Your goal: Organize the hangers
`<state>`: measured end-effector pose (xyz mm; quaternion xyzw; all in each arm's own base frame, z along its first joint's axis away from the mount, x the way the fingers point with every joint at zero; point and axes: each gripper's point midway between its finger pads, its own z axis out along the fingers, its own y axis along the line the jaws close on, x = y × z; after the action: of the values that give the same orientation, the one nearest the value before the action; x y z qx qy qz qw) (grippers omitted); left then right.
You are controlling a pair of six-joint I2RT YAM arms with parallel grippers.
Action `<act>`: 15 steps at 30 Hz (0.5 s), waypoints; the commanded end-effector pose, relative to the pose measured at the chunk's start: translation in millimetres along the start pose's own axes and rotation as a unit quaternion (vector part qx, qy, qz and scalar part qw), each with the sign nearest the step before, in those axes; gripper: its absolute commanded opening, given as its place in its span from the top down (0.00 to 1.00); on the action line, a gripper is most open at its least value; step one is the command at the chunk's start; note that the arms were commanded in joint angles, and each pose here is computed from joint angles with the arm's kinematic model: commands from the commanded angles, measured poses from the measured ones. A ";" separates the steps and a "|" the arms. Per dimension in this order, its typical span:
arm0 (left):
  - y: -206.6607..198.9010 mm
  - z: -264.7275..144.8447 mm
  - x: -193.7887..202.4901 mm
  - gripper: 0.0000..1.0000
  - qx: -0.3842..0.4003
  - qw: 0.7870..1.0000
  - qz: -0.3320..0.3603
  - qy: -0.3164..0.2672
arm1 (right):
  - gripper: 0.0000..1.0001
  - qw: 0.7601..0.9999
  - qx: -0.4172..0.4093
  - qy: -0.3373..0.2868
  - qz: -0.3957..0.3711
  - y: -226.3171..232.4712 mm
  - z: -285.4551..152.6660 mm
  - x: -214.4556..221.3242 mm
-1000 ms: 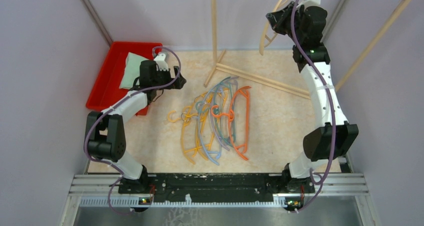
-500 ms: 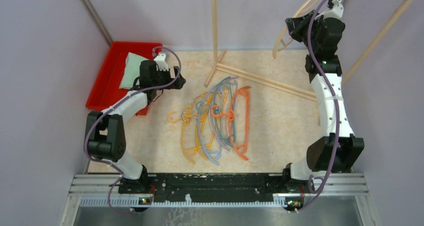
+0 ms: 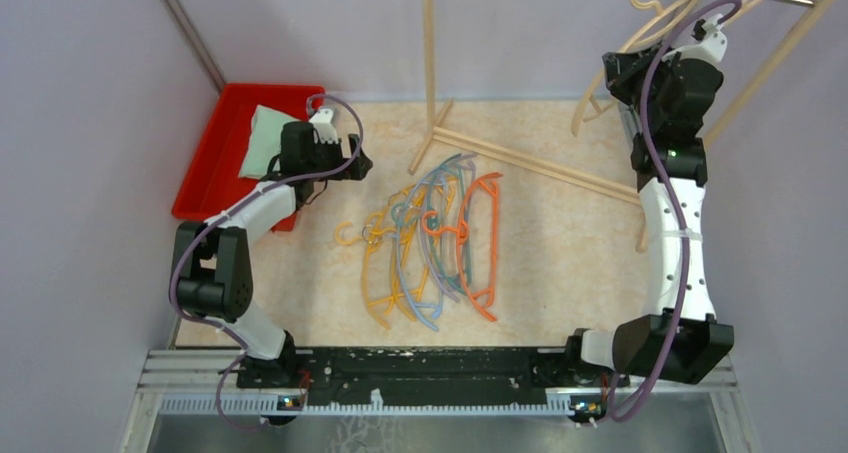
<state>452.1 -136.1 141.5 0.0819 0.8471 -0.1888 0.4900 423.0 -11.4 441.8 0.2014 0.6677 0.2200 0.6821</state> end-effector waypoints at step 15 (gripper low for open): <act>-7.4 4.3 -13.4 0.00 0.017 1.000 0.004 -0.008 | 0.21 0.997 0.063 -0.018 -0.029 -9.8 -50.4 -23.5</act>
<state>452.2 -137.2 141.5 0.0835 0.8477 -0.1911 0.4878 399.5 -28.3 405.5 0.2452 0.7044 0.1795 0.6415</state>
